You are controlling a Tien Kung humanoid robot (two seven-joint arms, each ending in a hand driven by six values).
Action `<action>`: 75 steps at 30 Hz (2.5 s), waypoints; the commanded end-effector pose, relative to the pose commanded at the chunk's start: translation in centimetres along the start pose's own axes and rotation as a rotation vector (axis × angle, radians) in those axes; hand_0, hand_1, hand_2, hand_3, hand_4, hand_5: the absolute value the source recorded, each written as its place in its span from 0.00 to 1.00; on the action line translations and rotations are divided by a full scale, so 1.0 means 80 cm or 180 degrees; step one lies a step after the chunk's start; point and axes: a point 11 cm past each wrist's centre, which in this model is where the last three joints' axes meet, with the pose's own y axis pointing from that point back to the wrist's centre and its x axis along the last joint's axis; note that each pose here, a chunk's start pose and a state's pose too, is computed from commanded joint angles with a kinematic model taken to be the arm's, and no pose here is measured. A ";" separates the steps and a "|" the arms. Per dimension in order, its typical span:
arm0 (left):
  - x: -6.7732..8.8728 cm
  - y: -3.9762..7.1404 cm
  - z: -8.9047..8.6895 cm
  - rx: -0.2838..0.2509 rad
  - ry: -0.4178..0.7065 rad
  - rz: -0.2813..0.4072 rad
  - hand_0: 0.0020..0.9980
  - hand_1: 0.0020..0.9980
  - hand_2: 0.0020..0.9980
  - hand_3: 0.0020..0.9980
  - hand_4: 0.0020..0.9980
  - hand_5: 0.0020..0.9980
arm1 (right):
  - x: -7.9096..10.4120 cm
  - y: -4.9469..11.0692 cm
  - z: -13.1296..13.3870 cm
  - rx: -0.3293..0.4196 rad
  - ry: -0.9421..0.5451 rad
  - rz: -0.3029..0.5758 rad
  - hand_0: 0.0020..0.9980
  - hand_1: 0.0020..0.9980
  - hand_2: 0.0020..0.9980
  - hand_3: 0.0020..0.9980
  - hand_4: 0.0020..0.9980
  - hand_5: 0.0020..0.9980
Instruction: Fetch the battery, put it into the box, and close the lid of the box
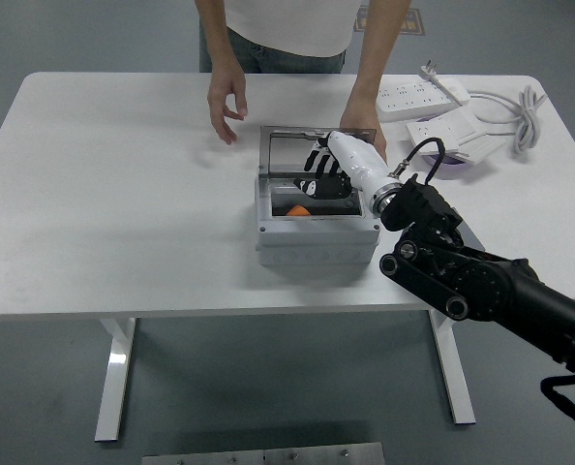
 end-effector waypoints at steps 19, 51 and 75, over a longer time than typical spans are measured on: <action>-0.005 -0.001 -0.005 0.0030 -0.0003 -0.0021 0.60 0.70 0.60 0.56 0.61 0.04 | 0.084 0.004 -0.027 -0.0040 -0.0307 0.0226 0.10 0.22 0.26 0.28 0.54 0.18; 0.006 0.002 0.008 -0.0024 -0.0067 0.0021 0.60 0.70 0.60 0.56 0.61 0.04 | 0.085 -0.033 -0.009 -0.0110 0.0027 0.0272 0.77 0.62 0.63 0.65 0.98 0.86; 0.003 0.002 0.007 -0.0026 -0.0033 0.0007 0.60 0.70 0.60 0.56 0.61 0.04 | 0.037 -0.019 -0.020 -0.0026 0.0224 -0.0064 0.83 0.66 0.66 0.68 0.99 0.90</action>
